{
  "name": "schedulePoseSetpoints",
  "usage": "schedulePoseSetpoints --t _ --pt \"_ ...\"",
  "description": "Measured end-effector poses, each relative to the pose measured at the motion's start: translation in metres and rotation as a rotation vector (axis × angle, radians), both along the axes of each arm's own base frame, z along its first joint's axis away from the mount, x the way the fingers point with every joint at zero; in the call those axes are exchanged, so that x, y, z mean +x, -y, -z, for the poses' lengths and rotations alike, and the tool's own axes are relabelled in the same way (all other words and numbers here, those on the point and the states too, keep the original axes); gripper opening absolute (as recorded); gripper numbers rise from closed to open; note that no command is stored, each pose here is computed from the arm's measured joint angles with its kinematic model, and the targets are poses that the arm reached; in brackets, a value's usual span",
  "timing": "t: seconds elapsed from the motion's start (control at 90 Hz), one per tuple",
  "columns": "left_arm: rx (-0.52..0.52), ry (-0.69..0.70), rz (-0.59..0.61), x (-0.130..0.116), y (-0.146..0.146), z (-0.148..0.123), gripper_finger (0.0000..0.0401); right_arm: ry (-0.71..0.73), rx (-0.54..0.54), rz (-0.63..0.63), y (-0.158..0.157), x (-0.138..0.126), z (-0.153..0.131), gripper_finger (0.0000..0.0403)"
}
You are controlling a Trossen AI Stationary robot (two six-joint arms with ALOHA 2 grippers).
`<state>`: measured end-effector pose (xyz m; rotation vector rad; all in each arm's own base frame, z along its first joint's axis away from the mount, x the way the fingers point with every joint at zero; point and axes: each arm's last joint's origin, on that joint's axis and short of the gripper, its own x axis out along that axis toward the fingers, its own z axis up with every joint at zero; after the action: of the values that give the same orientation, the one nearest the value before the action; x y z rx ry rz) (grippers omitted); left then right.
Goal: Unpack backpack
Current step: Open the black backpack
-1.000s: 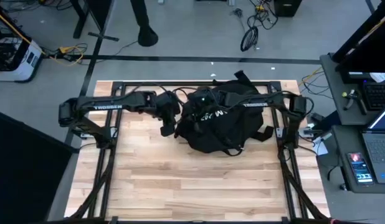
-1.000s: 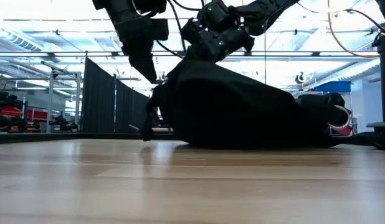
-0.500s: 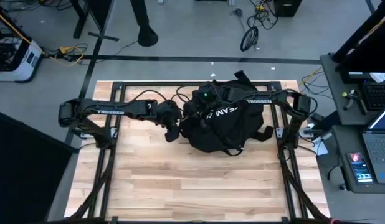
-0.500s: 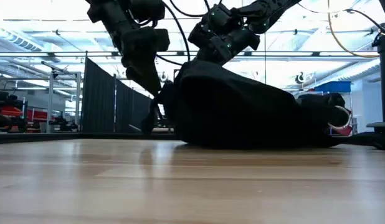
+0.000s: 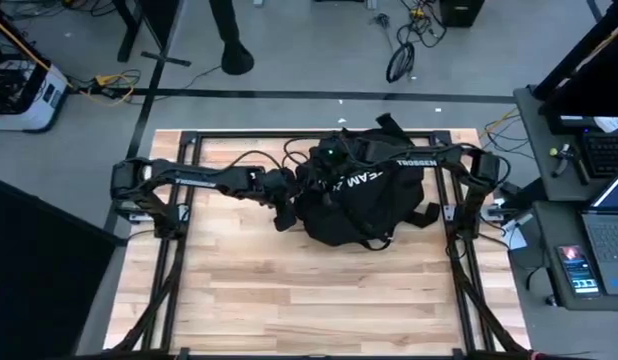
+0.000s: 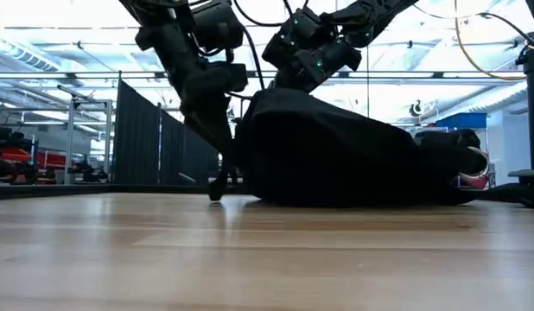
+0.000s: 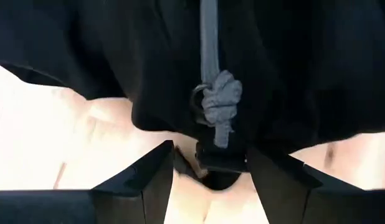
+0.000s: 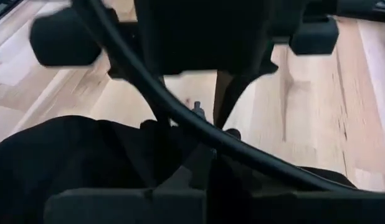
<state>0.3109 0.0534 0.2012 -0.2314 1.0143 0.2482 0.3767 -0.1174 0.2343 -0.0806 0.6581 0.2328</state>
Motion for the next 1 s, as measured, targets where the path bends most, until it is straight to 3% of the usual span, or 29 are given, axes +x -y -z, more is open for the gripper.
schedulePoseSetpoints --t 0.256,0.422,0.778,1.0 --pt "-0.003 -0.066 0.036 -0.011 0.009 -0.006 0.0187 0.0 0.003 0.004 0.002 -0.001 0.0 0.0" --pt "-0.004 -0.025 0.023 -0.009 0.0 -0.008 0.0189 0.002 0.0 0.003 0.002 -0.001 0.0 0.0" --pt "-0.076 0.004 0.02 -0.012 -0.018 -0.008 0.0248 0.003 -0.005 0.0 0.002 -0.001 0.0 0.0" --pt "-0.109 0.044 0.047 -0.002 -0.018 -0.001 0.0263 0.007 -0.019 -0.011 0.002 -0.001 0.0 0.0"
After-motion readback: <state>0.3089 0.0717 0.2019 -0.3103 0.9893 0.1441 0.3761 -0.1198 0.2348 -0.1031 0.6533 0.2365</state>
